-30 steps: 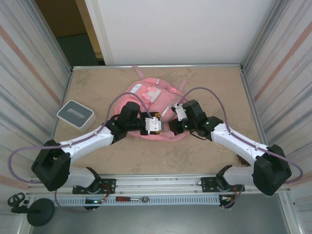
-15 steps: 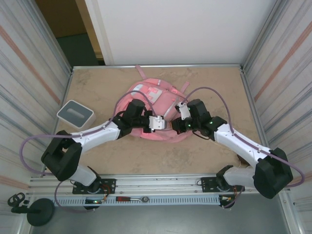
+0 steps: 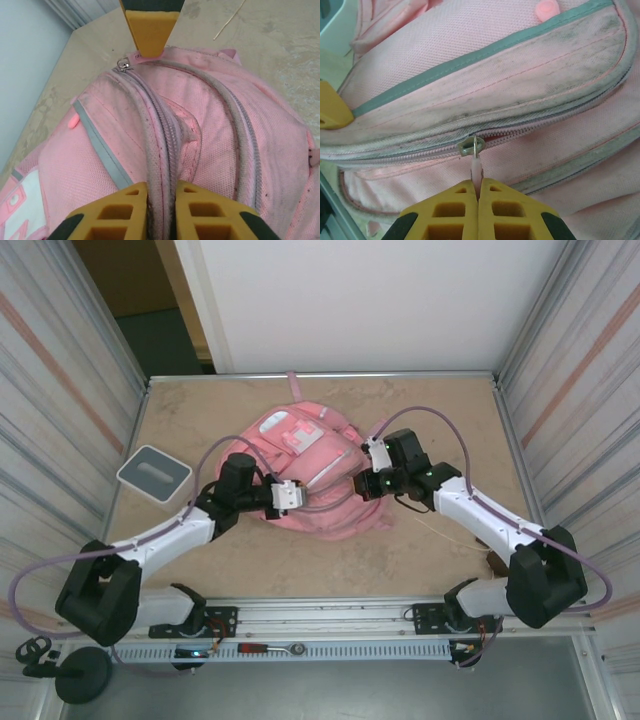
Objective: Pack the student bag
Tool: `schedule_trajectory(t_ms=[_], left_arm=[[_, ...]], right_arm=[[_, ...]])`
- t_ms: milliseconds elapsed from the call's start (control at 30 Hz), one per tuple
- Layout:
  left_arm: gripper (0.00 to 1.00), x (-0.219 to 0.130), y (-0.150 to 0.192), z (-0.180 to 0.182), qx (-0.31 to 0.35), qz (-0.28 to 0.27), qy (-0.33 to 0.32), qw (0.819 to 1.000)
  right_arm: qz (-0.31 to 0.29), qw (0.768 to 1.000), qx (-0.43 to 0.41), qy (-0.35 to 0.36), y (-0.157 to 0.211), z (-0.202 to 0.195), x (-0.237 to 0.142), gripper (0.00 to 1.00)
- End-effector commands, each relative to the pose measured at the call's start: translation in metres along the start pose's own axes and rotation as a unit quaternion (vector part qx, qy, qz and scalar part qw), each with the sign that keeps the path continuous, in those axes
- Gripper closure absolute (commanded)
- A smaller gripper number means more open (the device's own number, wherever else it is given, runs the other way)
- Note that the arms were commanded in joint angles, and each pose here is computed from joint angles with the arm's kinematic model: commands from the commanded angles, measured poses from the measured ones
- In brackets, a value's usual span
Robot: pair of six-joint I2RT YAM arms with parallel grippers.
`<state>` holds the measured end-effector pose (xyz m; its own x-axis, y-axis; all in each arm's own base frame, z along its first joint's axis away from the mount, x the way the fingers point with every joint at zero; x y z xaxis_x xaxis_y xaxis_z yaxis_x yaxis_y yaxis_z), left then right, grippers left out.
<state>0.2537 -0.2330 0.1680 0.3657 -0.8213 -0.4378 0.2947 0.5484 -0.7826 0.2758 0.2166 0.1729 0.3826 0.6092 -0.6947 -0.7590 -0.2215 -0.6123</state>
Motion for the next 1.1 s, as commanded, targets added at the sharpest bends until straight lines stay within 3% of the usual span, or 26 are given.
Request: schedule_trajectory(t_ms=[0, 67, 167, 267, 433, 567, 767, 1000, 1067], left_arm=[[0.71, -0.015, 0.000, 0.014, -0.034, 0.010, -0.044, 0.998], [0.55, -0.017, -0.012, 0.013, -0.052, 0.005, -0.038, 0.998], [0.43, -0.014, -0.031, 0.008, -0.062, -0.001, -0.035, 0.997], [0.37, -0.003, -0.044, 0.004, -0.069, 0.012, -0.042, 0.997], [0.37, 0.026, -0.044, 0.003, -0.080, 0.072, -0.052, 0.993], [0.42, 0.043, -0.035, 0.007, -0.094, 0.100, -0.054, 0.989], [0.59, 0.050, -0.026, 0.005, -0.094, 0.120, -0.045, 0.987], [0.98, 0.038, -0.020, 0.008, -0.117, 0.114, -0.025, 0.986], [1.00, 0.032, -0.024, 0.008, -0.118, 0.099, -0.021, 0.988]], right_arm=[[-0.001, 1.000, -0.004, 0.017, -0.004, 0.001, 0.001, 1.00], [-0.008, 1.000, -0.008, 0.001, -0.005, 0.009, 0.003, 1.00], [-0.012, 1.000, -0.011, -0.007, -0.006, 0.016, 0.005, 1.00], [-0.016, 1.000, -0.013, -0.007, -0.005, 0.018, 0.004, 1.00], [-0.028, 0.999, -0.012, -0.008, -0.005, 0.019, 0.001, 1.00], [-0.031, 0.999, -0.011, -0.006, -0.002, 0.017, 0.000, 1.00], [-0.028, 1.000, -0.004, 0.004, 0.004, 0.010, 0.002, 1.00], [-0.031, 0.999, 0.002, 0.037, 0.006, -0.004, -0.001, 1.00], [-0.026, 0.997, 0.009, 0.066, 0.008, -0.015, -0.001, 1.00]])
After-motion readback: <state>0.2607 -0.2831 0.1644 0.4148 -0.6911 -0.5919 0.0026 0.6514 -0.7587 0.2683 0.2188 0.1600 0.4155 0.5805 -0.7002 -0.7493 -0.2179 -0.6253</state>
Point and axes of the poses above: each hand's point on the last joint's axis, 136 mm out from that joint toward the fingers, its own x axis out along the fingers, its own z axis along the line the jaws close on, y = z × x, the point moved 3 cm from there along -x, back along the fingers, and after that the axes turned 4 degrees about -x, right-handed, at the moved point
